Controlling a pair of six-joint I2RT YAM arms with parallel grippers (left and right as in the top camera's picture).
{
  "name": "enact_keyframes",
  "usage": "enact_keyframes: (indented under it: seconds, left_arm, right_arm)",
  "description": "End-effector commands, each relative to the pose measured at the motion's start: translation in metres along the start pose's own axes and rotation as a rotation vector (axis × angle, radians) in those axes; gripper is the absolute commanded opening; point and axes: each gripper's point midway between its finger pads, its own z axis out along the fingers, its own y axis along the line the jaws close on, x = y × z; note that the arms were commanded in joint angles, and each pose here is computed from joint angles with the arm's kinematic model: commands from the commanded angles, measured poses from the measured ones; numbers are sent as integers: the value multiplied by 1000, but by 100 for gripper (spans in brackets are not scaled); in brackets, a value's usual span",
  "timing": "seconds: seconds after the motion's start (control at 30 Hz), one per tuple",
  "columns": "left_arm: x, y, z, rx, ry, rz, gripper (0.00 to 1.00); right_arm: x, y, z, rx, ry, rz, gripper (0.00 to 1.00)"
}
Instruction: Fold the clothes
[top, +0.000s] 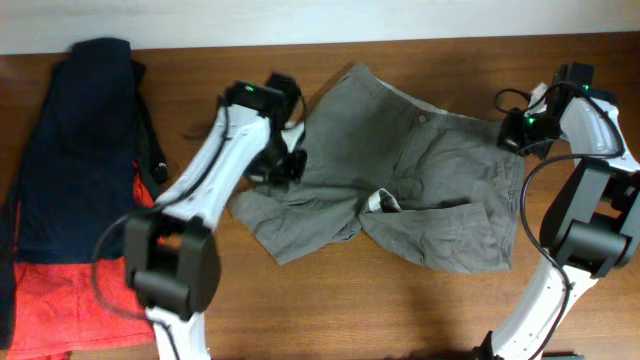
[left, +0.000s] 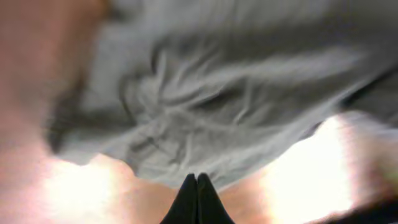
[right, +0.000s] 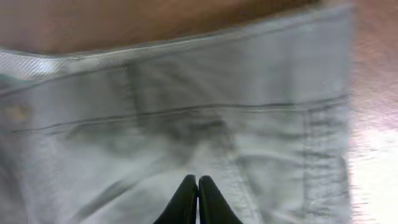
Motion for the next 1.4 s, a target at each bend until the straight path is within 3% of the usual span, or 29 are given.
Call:
enact_keyframes:
  seconds: [0.0,0.1,0.17,0.2,0.23,0.3,0.53,0.7,0.9,1.1,1.37]
  left_arm:
    - [-22,2,-49,-42,-205,15,2]
    - [-39,19,-80,-90,-355,-67,7]
    - [-46,29,-97,-89,-425,-96,19]
    - [-48,36,-106,-88,-456,-122,36]
    - [-49,49,-119,-91,-497,-174,44]
    - [-51,68,-135,-90,-550,-236,51]
    - [-46,125,-167,-94,-649,-412,53]
    - [-41,152,-171,-158,-658,-467,61]
    - [-39,159,-172,-166,-661,-481,62]
    - [-38,156,-168,-158,-647,-477,63]
    - [-38,139,-160,-150,-614,-440,63]
  right_arm:
    - [-15,73,-28,-165,-47,-246,11]
    - [-7,130,-37,-182,-44,-406,32]
    - [7,162,-25,-131,-35,-489,44]
    - [11,168,-22,-120,-30,-508,45]
    - [22,184,-11,-92,-14,-556,47]
    - [39,205,3,-70,8,-618,49]
    - [83,249,43,-51,68,-722,48]
    - [116,248,77,31,161,-804,55]
    - [142,249,107,116,211,-903,56]
    - [135,242,132,176,175,-914,55]
    - [79,233,173,167,-17,-691,56]
